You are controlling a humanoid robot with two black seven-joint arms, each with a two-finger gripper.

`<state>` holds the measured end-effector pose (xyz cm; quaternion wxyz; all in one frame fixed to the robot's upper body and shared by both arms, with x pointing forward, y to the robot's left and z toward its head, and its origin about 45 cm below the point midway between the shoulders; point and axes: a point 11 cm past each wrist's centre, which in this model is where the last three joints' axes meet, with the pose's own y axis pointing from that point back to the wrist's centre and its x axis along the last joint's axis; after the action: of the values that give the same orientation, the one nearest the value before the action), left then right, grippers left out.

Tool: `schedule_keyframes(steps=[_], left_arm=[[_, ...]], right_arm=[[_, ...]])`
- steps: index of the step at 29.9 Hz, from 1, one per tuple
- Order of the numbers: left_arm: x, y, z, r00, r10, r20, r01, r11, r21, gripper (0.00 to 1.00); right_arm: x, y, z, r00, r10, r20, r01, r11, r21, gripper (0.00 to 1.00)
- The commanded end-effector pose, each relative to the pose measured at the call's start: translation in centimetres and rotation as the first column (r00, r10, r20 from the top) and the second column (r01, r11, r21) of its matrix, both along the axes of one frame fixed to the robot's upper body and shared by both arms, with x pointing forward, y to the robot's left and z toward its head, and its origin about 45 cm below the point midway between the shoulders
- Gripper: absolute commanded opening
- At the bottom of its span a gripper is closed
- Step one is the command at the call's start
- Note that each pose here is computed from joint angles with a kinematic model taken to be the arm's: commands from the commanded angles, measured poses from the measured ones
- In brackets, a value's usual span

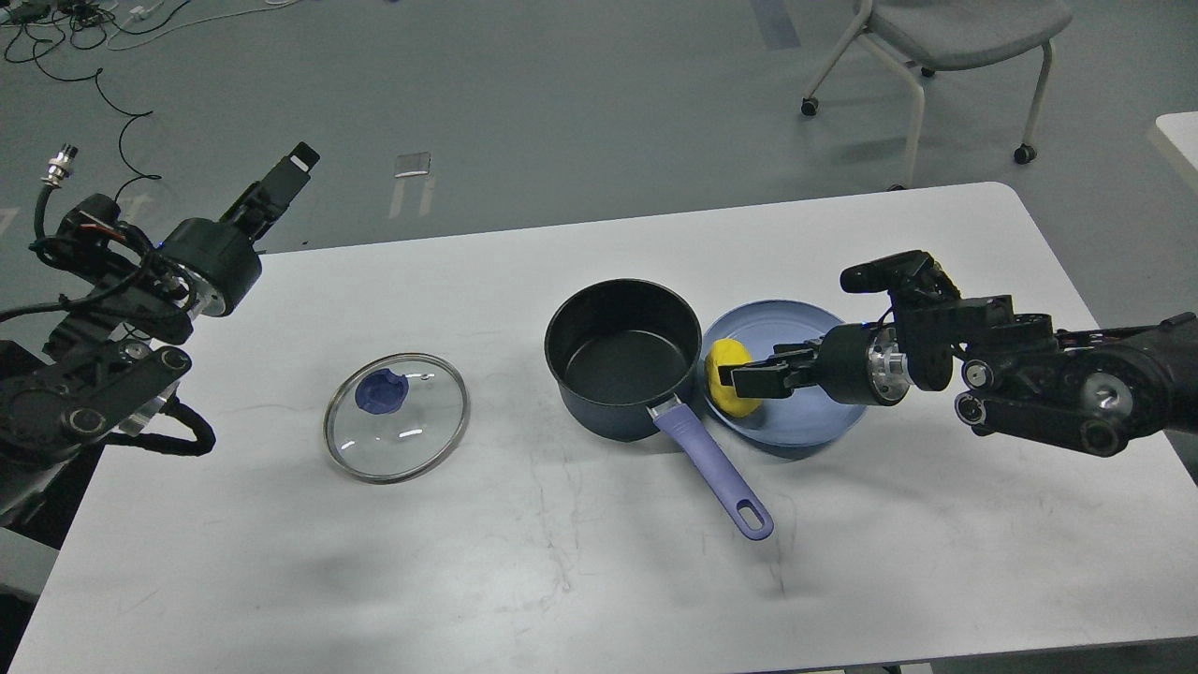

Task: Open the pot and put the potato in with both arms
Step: 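Reach the right gripper to the yellow potato on the plate and grasp it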

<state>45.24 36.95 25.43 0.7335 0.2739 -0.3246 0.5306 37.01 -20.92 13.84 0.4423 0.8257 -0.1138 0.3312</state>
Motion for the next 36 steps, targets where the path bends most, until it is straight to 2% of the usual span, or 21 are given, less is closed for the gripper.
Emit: schedule_keyframes(steps=[1,6,9,14,15,18,19,21,23,28,29,36], left_arm=[[-0.2,0.2,-0.4,1.0,0.004,-0.009,-0.004,1.0,0.001,0.98],[-0.3,0.3,-0.6,1.0,0.006,-0.013,-0.006,1.0,0.0,0.98],[-0.3,0.2,-0.7,1.0,0.005,-0.014,-0.005,1.0,-0.001,0.98],[-0.3,0.2,-0.7,1.0,0.004,-0.014,-0.004,1.0,0.0,0.98],[-0.3,0.1,-0.7,1.0,0.003,-0.014,-0.003,1.0,-0.001,0.98],[-0.3,0.0,-0.9,1.0,0.002,-0.017,-0.002,1.0,-0.001,0.98],[-0.3,0.0,-0.9,1.0,0.002,-0.017,-0.002,1.0,-0.001,0.98],[-0.4,0.0,-0.9,1.0,0.001,-0.018,-0.001,1.0,0.0,0.98],[-0.4,0.1,-1.0,1.0,0.002,-0.02,-0.002,1.0,0.0,0.98],[-0.4,0.1,-1.0,1.0,0.002,-0.021,-0.002,1.0,0.002,0.98],[-0.4,0.1,-1.0,1.0,0.002,-0.021,-0.002,1.0,0.002,0.98],[-0.5,0.1,-1.1,1.0,0.002,-0.023,-0.002,1.0,0.004,0.98]], right_arm=[[0.1,0.4,-0.2,1.0,0.021,0.001,-0.021,1.0,-0.022,0.94],[0.2,0.6,-0.5,1.0,0.023,0.0,-0.023,0.999,-0.028,0.93],[-0.1,0.3,-1.0,1.0,0.028,-0.009,-0.028,0.999,-0.044,0.77],[-0.4,0.1,-1.2,0.999,0.042,-0.015,-0.042,0.998,-0.045,0.67],[-0.5,0.1,-1.2,0.999,0.047,-0.017,-0.048,0.998,-0.041,0.59],[-0.8,-0.2,-1.5,0.998,0.062,-0.022,-0.063,0.997,-0.044,0.5],[-0.8,-0.2,-1.5,0.998,0.062,-0.022,-0.063,0.997,-0.044,0.5],[-0.7,-0.2,-1.4,0.998,0.066,-0.01,-0.066,0.997,-0.034,0.42],[-0.6,-0.3,-1.4,0.998,0.063,-0.006,-0.063,0.997,-0.032,0.38],[-0.5,-0.5,-1.3,0.998,0.059,0.0,-0.059,0.998,-0.034,0.38],[-0.4,-0.5,-1.3,0.998,0.058,0.003,-0.058,0.998,-0.034,0.35],[-0.2,-1.1,-1.1,0.999,0.043,0.019,-0.042,0.999,-0.033,0.34]])
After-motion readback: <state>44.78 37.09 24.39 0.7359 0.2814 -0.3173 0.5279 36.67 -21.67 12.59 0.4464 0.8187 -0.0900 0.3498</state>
